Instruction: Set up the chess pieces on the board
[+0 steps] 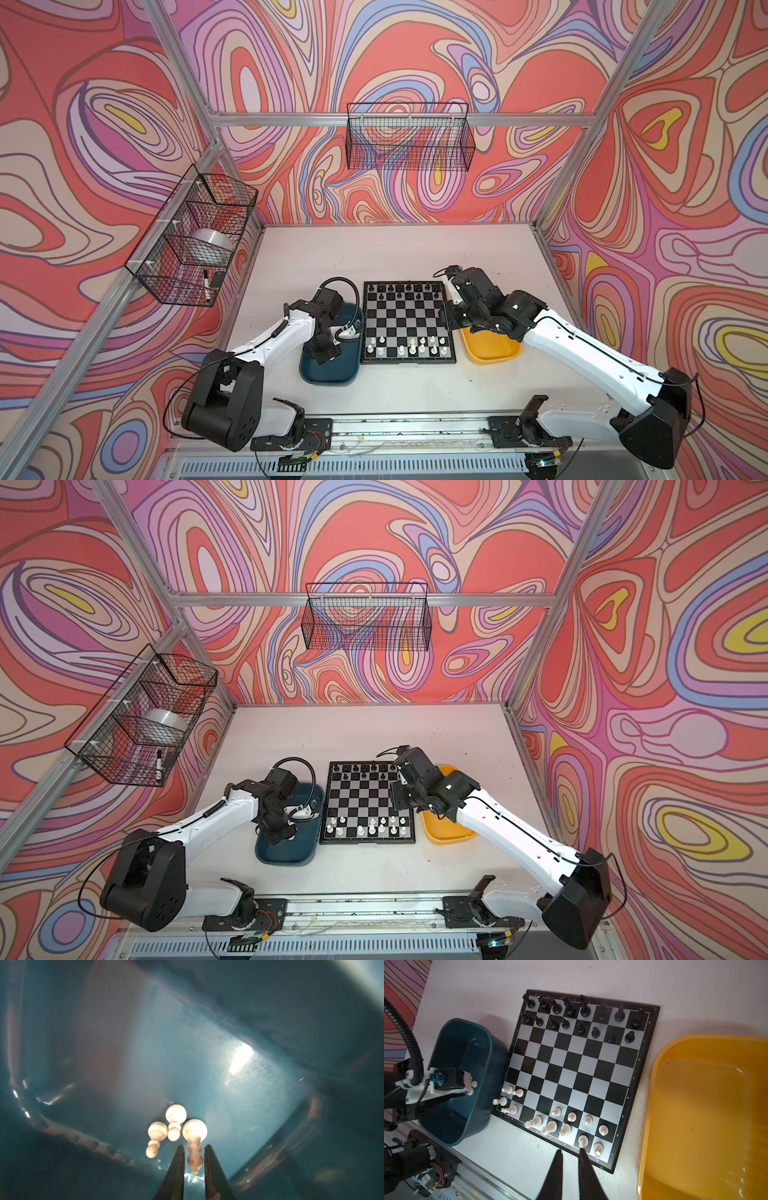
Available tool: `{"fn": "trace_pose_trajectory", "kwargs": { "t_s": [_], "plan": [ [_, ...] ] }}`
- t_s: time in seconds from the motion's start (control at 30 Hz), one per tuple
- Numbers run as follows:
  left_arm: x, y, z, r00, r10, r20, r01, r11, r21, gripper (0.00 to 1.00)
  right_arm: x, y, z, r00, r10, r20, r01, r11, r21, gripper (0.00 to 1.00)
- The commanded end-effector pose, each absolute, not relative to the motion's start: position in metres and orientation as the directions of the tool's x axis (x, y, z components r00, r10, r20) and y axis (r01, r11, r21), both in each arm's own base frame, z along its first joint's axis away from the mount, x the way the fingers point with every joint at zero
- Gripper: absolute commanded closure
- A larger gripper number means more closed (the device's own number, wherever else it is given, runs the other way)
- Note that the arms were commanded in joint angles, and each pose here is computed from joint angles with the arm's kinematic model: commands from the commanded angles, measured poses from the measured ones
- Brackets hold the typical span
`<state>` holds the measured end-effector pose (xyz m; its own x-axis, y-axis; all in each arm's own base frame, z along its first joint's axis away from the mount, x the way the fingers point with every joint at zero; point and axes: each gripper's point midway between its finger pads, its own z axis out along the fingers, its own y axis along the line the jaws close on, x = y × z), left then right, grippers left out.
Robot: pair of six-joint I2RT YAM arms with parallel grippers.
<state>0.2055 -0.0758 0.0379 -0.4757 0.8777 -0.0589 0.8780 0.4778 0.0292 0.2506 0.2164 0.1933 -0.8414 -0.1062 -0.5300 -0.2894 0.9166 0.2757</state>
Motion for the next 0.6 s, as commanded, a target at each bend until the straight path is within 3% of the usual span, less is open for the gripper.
{"fn": "trace_pose_trajectory", "kwargs": {
  "t_s": [0.0,0.57],
  "plan": [
    [0.1975,-0.0734,0.0371,-0.454,0.890,-0.043,0.890,0.455,0.020,0.82,0.2483,0.2159,0.1918,-0.840,-0.107,-0.532,-0.290,0.917,0.273,0.85],
    [0.1962,-0.0730,0.0390,-0.449,0.893,-0.041,0.893,0.450,0.032,0.90,0.2495,0.2170,0.1912,-0.838,-0.110,-0.534,-0.293,0.916,0.272,0.85]
  ]
}}
